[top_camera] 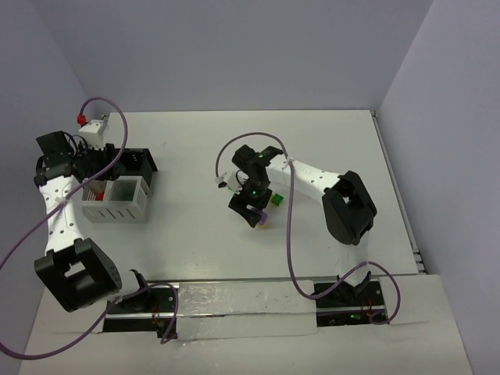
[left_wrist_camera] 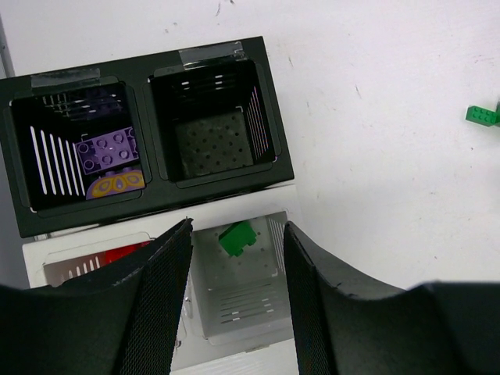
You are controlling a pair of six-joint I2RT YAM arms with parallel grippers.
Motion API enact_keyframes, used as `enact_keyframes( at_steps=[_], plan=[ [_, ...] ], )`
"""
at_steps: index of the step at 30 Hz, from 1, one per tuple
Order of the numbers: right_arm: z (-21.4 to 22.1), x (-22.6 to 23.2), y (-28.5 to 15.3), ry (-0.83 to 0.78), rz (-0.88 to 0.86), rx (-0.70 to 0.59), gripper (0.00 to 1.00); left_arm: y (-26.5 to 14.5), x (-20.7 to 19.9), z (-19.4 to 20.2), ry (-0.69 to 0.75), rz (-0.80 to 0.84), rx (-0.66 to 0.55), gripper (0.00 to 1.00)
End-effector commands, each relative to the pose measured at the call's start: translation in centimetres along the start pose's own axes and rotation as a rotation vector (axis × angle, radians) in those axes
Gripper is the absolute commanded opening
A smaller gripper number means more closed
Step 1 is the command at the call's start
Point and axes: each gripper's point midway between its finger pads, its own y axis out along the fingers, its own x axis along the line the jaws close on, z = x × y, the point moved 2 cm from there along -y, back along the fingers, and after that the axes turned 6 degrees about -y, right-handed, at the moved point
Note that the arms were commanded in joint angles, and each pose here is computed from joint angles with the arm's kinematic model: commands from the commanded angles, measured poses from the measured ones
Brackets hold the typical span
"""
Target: Sort the legos into containers by color
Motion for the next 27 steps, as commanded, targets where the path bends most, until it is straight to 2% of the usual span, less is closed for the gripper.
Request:
enact_keyframes(
  at_steps=[1,3,9,11,13,15,16,18,20,21,22,23,24,27],
  plan=[
    [-1.6,-0.6,0.6,-0.005,0.051,-0.022,0.77,-0.4,-0.2,-1.1,0.024,-0.016,-0.054,0.57],
    [-1.6,-0.9,1.3,0.002,0.066,-0.007,0.73,-0.3,-0.2,-1.1,0.022,-0.014,-0.056,0.57],
    [-1.2,-2.6,2.4,0.009,0.136,0.037,0.47,-0.2,0.0,-1.4,0.027,-0.012,-0.054,0.57],
    [-1.2,-2.9,2.4,0.010,0.152,0.038,0.36,-0.2,0.0,-1.5,0.027,-0.011,-0.054,0.57],
    [-1.2,-3.2,2.1,0.014,0.160,0.031,0.13,-0.1,-0.3,-1.6,0.032,0.010,-0.057,0.56],
    [-1.5,-3.6,0.8,0.026,0.161,0.000,0.02,-0.2,-1.0,-1.7,0.039,0.063,-0.059,0.56],
    [-1.9,-3.7,0.1,0.032,0.149,-0.027,0.00,-0.2,-1.6,-1.7,0.045,0.102,-0.059,0.56],
    [-4.3,-4.0,-3.3,0.070,0.071,-0.179,0.00,-0.8,-4.2,-2.2,0.089,0.276,-0.062,0.57],
    [-7.4,-4.0,-6.9,0.130,-0.056,-0.359,0.00,-1.1,-7.2,-1.3,0.060,0.473,-0.009,0.58],
    [-9.3,-4.8,-9.2,0.134,-0.074,-0.447,0.00,-1.3,-8.2,-1.1,0.055,0.538,0.009,0.59],
    [-9.3,-5.2,-9.6,0.151,-0.074,-0.459,0.00,-1.0,-8.6,-1.7,0.094,0.581,-0.013,0.59],
    [-11.5,-5.4,-11.9,0.137,-0.102,-0.559,0.00,-1.7,-9.6,-1.4,0.092,0.638,0.012,0.59],
    [-13.7,-5.2,-13.8,0.096,-0.148,-0.658,0.00,-2.0,-10.9,-1.1,0.068,0.715,0.031,0.60],
    [-16.8,-4.8,-16.7,0.055,-0.226,-0.814,0.00,-2.4,-12.6,-1.0,0.007,0.823,0.055,0.60]
  ],
)
